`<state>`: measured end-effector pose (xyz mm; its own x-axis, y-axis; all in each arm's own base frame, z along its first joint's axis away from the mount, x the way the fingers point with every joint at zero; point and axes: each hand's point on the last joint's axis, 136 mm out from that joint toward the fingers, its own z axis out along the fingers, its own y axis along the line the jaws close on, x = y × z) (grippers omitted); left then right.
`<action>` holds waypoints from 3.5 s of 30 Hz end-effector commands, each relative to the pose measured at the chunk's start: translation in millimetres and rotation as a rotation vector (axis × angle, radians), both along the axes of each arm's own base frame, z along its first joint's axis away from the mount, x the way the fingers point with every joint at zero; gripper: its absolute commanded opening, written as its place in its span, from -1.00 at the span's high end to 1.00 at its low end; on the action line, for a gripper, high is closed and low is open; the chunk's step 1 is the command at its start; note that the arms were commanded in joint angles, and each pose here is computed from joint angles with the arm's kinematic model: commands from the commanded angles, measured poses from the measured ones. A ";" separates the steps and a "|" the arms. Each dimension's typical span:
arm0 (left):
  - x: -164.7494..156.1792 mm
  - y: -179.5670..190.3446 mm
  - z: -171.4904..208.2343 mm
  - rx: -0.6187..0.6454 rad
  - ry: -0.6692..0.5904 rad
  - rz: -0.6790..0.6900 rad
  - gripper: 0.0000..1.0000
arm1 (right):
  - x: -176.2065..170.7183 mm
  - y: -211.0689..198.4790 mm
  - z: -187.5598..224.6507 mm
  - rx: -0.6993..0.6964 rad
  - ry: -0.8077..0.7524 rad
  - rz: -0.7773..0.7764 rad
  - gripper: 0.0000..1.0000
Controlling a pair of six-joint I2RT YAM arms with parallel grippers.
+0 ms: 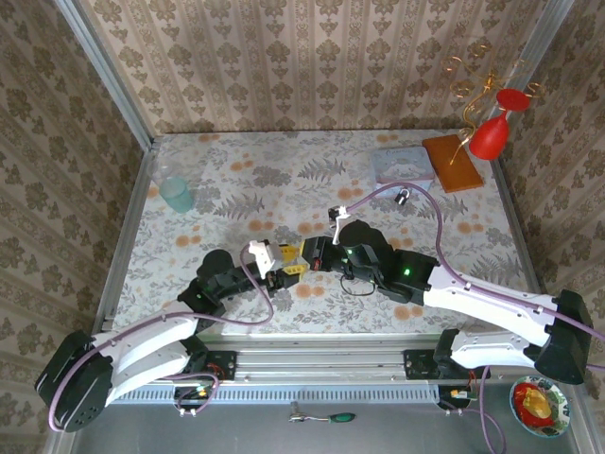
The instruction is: Unlock the padlock with the key
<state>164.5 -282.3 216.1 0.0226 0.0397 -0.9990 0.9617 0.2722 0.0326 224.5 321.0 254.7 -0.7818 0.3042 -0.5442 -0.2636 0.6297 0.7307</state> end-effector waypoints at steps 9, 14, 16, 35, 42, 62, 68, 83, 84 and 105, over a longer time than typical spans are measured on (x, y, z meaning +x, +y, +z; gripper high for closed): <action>3.3 5.6 22.9 -0.061 -0.031 0.029 0.53 | -0.5 -1.8 9.0 0.048 -0.022 -0.016 1.00; 5.4 6.1 24.5 -0.063 -0.019 0.040 0.84 | 1.0 -2.8 8.9 0.062 -0.024 -0.030 1.00; 5.9 6.2 24.2 -0.060 -0.014 0.042 0.96 | 1.1 -3.1 8.2 0.062 -0.021 -0.033 1.00; -13.1 -11.3 6.0 0.065 0.037 -0.087 1.00 | -58.6 -45.2 10.8 -0.373 -0.831 0.451 -0.34; -32.6 -20.0 -5.1 0.119 0.049 -0.188 1.00 | -69.0 -44.6 -5.1 -0.391 -0.896 0.523 -0.32; -52.1 -22.0 -29.2 0.181 0.042 -0.293 1.00 | -57.1 -19.2 -51.6 -0.488 -0.772 0.623 0.39; -51.8 -21.4 -33.6 0.194 0.041 -0.290 1.00 | -52.8 -25.7 -43.4 -0.510 -0.799 0.585 0.48; -58.4 -22.8 -35.3 0.203 0.052 -0.327 1.00 | -57.3 -30.4 -36.4 -0.513 -0.823 0.597 0.58; -58.5 -22.6 -35.5 0.203 0.054 -0.328 1.00 | -58.0 -29.8 -37.1 -0.513 -0.820 0.604 0.58; -66.5 -24.7 -37.2 0.214 0.069 -0.378 1.00 | -62.6 -27.6 -49.0 -0.554 -0.796 0.677 0.40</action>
